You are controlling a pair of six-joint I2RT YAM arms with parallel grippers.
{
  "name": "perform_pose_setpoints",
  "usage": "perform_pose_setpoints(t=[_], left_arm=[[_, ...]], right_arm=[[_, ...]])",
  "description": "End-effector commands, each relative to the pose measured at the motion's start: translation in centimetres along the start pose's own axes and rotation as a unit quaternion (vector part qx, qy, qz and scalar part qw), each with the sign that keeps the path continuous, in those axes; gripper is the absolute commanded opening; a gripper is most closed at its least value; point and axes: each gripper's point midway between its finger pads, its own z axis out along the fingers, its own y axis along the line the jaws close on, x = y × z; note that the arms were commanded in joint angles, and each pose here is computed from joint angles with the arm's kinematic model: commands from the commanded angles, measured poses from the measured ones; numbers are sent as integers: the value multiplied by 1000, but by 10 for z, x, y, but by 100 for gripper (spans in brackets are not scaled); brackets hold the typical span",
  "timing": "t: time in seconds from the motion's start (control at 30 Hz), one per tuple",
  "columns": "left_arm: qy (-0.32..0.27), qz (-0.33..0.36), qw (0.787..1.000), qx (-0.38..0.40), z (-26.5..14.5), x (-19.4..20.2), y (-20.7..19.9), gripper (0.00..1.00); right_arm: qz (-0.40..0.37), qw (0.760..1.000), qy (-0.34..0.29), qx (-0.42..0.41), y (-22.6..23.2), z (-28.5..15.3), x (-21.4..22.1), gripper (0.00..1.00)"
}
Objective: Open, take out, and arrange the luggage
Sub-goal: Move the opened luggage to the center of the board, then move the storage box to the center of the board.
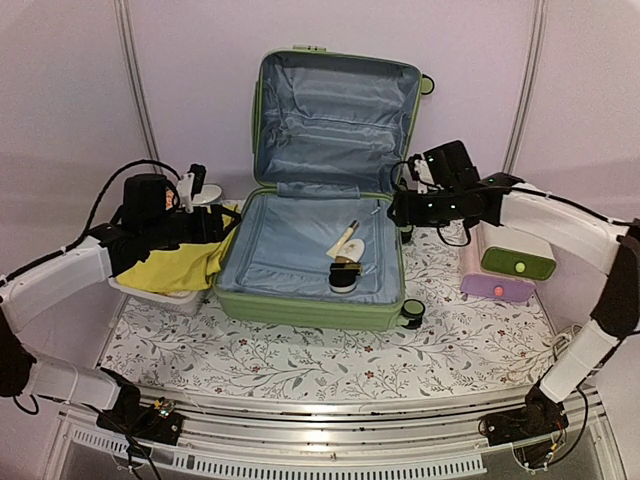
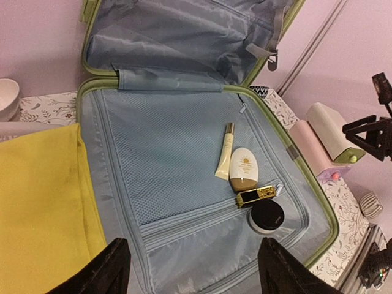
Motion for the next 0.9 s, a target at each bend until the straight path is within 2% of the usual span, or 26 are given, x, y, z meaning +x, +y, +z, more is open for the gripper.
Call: perform_pose_setpoints(t=[0.0, 0.17, 0.27, 0.3, 0.4, 0.5, 0.53, 0.6, 0.63, 0.7, 0.87], left_arm=[[-21, 9, 999, 36, -9, -8, -19, 74], [-29, 2, 998, 64, -13, 2, -27, 74], [-26, 1, 996, 82, -14, 8, -33, 74], [-25, 1, 996, 85, -14, 10, -34, 74], [-28, 4, 995, 95, -15, 13, -36, 74], [-30, 5, 994, 104, -16, 15, -38, 74], [-31, 5, 994, 106, -17, 16, -39, 74], [-32, 6, 993, 112, -19, 17, -41, 74], [-29, 6, 993, 115, -19, 19, -42, 74], [-25, 7, 992, 120, -21, 20, -44, 74], [-24, 19, 993, 115, -26, 24, -42, 75]], right_arm=[[1, 999, -47, -1, -8, -42, -1, 65], [26, 995, -88, 40, -40, -79, 19, 65], [36, 993, -87, 66, -60, -91, 44, 63], [47, 992, -81, 81, -69, -95, 54, 64], [122, 987, -56, 86, -104, -101, 77, 66], [172, 979, -61, 89, -139, -114, 79, 68], [178, 977, -65, 100, -150, -120, 76, 70], [192, 970, -64, 133, -175, -129, 68, 85], [197, 969, -58, 139, -185, -131, 63, 89], [203, 967, -39, 150, -200, -128, 54, 93], [209, 962, -47, 171, -230, -141, 21, 100]])
